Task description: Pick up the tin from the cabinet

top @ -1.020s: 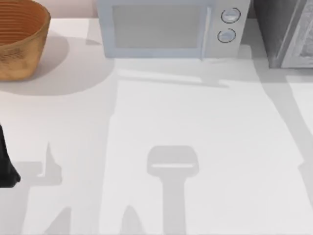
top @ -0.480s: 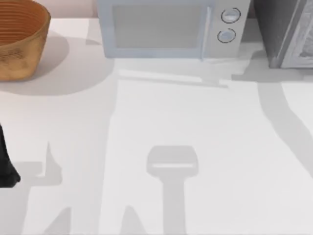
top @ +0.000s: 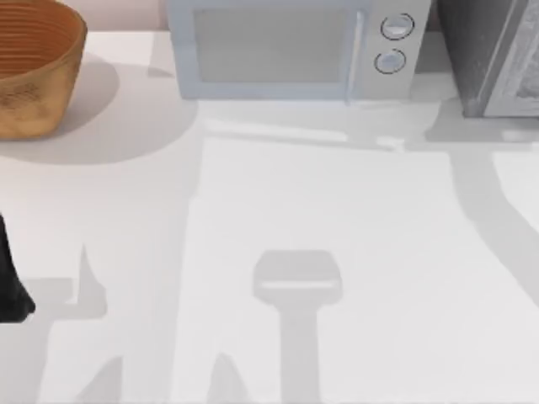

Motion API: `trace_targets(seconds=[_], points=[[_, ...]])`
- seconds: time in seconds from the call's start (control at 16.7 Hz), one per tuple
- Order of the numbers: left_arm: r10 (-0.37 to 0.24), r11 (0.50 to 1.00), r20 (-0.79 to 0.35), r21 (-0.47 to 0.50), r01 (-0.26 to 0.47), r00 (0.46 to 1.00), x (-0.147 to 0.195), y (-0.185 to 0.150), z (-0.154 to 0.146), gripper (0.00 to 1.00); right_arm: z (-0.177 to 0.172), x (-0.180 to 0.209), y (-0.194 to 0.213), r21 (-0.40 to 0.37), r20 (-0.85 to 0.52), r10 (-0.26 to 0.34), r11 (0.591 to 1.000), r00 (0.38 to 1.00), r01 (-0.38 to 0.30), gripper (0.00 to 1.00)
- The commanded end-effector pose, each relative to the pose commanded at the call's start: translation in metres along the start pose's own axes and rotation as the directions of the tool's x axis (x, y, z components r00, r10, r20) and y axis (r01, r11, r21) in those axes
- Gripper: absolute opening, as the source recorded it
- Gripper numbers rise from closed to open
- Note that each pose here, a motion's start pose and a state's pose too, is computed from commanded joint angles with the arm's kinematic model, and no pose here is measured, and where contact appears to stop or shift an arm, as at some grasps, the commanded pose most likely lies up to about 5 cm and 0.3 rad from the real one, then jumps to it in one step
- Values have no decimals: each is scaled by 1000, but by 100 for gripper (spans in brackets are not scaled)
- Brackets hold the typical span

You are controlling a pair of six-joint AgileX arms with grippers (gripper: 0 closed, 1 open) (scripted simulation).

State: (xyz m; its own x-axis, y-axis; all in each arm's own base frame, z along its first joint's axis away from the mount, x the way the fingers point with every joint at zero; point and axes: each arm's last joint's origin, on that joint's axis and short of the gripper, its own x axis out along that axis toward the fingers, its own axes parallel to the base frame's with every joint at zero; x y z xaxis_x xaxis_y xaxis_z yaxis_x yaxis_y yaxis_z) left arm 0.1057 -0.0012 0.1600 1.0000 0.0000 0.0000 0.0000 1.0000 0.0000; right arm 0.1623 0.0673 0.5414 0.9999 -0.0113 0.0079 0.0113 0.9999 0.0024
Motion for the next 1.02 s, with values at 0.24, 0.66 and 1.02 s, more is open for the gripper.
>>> trace_targets(seconds=[0.24,0.66,1.02], points=[[0,1000,0,0,0,1000,0,0,0,100,-22,-5,-8,-9,-17,5,1000,1000,-5,0],[0,1000,0,0,0,1000,0,0,0,100,-124,-31,-38,-16,-51,3,1000,999,-4,0],[0,1000,0,0,0,1000,0,0,0,100,-256,-54,-58,-8,-53,3,1000,999,-3,0]])
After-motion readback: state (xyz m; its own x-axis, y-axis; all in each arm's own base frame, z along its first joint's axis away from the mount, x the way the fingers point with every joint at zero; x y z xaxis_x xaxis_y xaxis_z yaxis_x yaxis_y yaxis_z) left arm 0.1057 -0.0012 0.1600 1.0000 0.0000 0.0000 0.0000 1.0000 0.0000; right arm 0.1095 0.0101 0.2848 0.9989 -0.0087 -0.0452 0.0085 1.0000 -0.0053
